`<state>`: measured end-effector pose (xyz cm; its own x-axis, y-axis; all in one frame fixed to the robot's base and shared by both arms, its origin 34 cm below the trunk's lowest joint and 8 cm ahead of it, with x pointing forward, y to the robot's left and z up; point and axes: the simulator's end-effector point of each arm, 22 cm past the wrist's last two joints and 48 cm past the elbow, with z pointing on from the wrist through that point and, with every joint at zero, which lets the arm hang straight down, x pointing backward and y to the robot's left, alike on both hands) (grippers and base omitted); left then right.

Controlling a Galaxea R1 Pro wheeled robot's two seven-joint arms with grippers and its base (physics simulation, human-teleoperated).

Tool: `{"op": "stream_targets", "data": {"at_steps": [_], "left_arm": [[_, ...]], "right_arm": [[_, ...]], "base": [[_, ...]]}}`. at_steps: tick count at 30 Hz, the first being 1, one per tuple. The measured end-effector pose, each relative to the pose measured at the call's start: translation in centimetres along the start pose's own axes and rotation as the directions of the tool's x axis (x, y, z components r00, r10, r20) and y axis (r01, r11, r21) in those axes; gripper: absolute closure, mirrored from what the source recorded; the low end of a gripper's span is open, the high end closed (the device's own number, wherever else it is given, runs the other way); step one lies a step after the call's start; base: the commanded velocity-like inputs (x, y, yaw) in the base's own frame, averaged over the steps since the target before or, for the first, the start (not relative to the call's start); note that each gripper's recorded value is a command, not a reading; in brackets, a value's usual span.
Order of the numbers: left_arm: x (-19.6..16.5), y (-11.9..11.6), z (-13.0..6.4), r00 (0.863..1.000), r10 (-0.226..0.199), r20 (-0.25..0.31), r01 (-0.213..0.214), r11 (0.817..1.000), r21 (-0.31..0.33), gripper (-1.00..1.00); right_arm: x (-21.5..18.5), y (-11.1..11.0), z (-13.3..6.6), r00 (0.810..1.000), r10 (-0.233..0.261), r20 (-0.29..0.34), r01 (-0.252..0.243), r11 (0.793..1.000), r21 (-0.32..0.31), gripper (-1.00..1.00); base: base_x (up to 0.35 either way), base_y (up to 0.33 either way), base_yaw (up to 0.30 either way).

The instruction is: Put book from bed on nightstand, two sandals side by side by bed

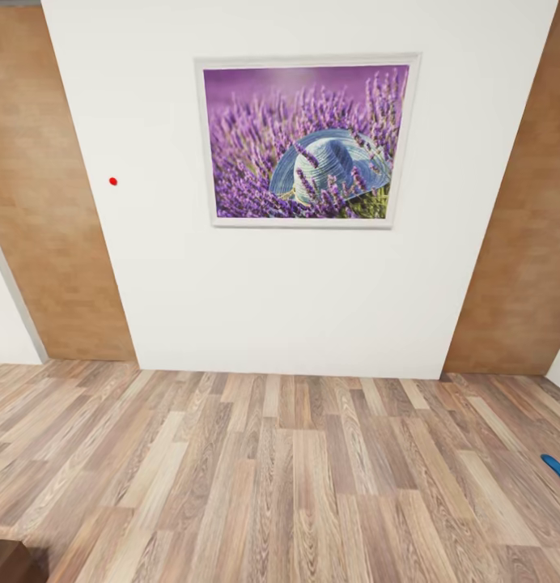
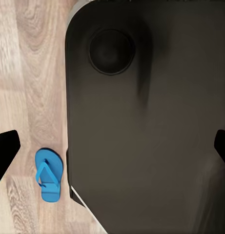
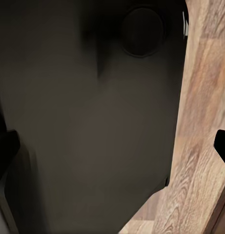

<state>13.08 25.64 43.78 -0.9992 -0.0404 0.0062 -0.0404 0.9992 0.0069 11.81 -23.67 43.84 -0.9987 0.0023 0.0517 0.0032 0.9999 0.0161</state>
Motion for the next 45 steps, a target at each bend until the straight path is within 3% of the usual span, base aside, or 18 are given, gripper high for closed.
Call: {"op": "stream_targets", "data": {"at_steps": [13,45], "left_arm": [[-0.18,0.0,0.0,1.0,0.0,0.01,0.0,1.0,0.0,-1.0],[0.24,0.05,-0.01,1.0,0.0,0.0,0.0,1.0,-0.001,-1.0]], "right_arm": [[0.01,-0.43,0.0,1.0,0.004,-0.001,-0.004,1.0,0.006,-1.0],[0.47,-0.33,0.0,1.0,0.007,-0.013,-0.006,1.0,0.005,-1.0]], "base": [[0.031,0.0,0.137],[0.001,0.0,0.228]]}}
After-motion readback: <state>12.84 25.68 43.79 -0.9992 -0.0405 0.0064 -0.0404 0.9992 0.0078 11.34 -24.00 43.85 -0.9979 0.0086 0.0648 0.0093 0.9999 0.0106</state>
